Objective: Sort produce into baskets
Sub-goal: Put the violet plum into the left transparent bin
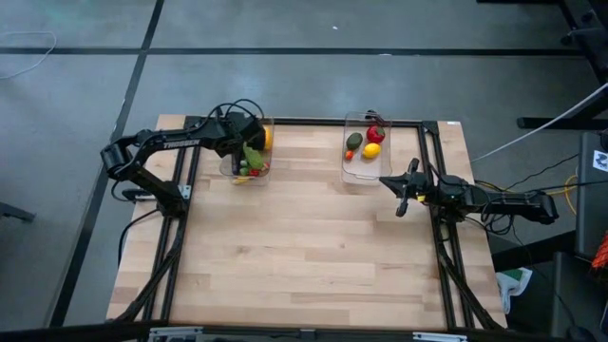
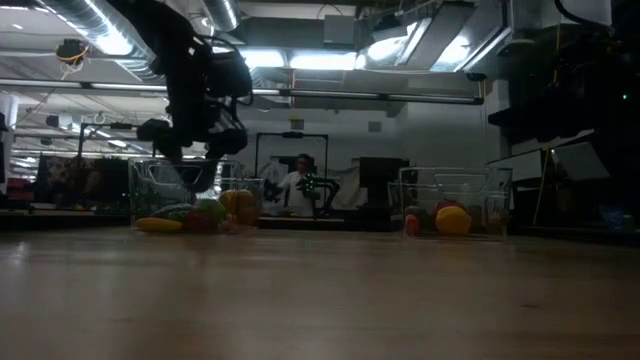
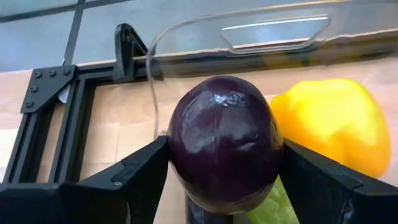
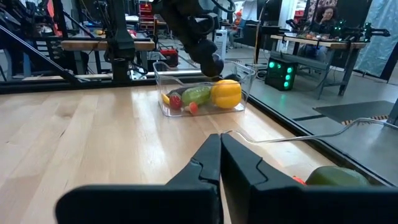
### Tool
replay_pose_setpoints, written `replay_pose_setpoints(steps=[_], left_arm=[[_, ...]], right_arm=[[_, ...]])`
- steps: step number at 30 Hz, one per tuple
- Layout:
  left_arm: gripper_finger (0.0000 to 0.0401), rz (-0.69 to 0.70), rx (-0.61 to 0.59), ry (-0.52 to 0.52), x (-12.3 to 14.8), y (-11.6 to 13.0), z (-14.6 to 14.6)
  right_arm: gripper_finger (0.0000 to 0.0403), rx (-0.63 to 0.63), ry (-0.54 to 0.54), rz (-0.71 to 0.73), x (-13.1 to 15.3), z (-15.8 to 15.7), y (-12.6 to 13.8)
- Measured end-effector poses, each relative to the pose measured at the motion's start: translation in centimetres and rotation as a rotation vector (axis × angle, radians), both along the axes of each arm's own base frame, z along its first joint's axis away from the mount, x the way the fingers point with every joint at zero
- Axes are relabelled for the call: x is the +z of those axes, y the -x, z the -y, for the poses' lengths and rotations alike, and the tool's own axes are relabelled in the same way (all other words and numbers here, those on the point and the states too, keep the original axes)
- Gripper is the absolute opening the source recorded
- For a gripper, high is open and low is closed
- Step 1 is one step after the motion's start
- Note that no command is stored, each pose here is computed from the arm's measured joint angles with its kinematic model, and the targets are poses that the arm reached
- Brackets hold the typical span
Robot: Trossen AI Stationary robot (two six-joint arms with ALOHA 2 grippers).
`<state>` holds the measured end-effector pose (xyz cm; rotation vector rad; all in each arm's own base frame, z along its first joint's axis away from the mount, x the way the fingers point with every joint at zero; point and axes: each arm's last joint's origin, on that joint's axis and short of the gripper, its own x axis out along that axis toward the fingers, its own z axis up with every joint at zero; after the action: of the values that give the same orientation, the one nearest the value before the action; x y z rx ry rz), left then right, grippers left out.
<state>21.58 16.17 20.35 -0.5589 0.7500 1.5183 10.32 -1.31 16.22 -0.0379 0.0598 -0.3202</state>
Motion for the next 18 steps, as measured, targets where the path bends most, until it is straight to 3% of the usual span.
replay_pose_setpoints(steps=[7, 12, 18], left_arm=[[0.0285, 0.03, -0.05, 0.03, 0.0, -0.3, 0.0], [0.0331, 0.049, -0.145, 0.027, 0.2, -0.9, -0.3], [0.0381, 0.101, -0.108, 0.037, 0.2, -1.0, -0.1]], right_arm=[[0.0012, 0.0, 0.0, -0.001, 0.0, 0.0, 0.0], [0.0012, 0.0, 0.0, -0.001, 0.0, 0.0, 0.0], [0.0012, 0.0, 0.0, -0.001, 0.0, 0.0, 0.0]])
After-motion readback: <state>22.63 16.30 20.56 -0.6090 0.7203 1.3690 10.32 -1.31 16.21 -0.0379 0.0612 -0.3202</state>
